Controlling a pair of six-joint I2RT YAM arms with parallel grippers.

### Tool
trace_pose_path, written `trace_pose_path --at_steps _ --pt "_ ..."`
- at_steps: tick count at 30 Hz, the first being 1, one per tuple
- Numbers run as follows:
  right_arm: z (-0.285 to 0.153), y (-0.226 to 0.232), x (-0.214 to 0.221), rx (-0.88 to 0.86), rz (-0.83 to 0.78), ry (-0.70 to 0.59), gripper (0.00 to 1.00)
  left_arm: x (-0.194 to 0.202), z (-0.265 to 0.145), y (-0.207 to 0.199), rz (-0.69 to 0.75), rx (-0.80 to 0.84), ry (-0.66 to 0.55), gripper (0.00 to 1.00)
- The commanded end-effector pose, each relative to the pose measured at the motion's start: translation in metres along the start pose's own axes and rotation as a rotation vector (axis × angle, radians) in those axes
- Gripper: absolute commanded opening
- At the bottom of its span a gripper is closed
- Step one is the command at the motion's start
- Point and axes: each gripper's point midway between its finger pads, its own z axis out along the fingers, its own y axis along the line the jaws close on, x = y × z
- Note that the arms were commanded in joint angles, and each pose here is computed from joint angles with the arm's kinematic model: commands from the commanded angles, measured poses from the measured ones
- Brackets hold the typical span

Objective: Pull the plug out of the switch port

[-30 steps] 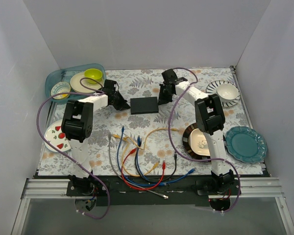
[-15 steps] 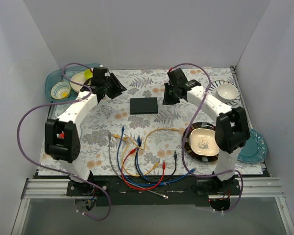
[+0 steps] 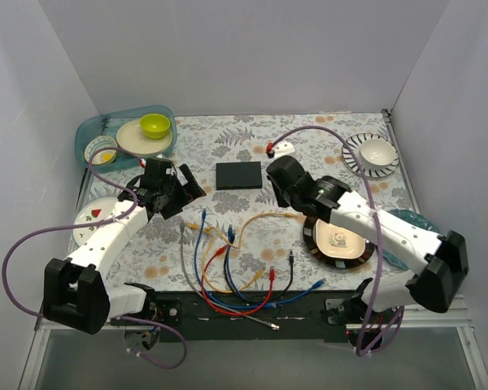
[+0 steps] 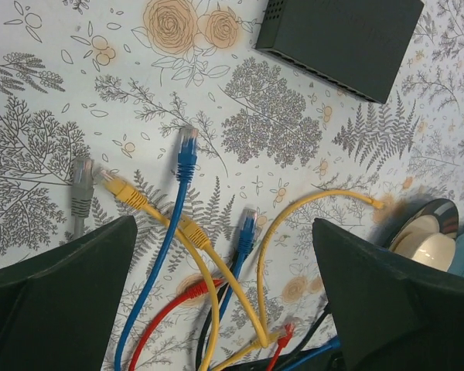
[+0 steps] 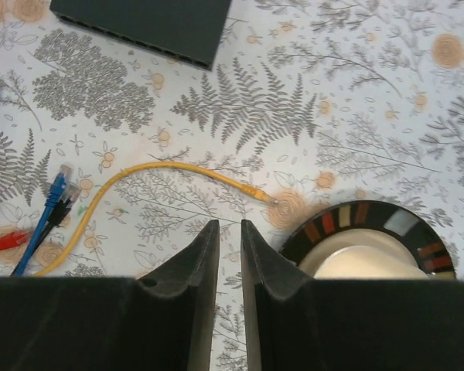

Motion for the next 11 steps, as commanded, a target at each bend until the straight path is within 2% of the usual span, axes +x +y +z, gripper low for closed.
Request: trace_pose_path --at_steps 1,4,7,11 --pt "-0.032 -0.040 -0.005 0.113 0.077 -0.119 0.26 -0.015 -0.027 -0.004 0.042 -0.030 -0.089 0.98" --pt "-0.038 -0.055 0.010 0.163 0.059 -0.112 0.25 -0.005 -0.025 -0.003 0.014 -0.016 -0.061 0.98" --pt "-0.043 -0.061 0.018 0.174 0.042 -0.081 0.25 0.012 -0.028 -0.009 0.025 0.066 -0.030 0.98" --pt "-0.052 -0.067 0.018 0.187 0.043 -0.076 0.25 0.020 -0.035 -0.011 0.010 0.132 -0.046 0.98"
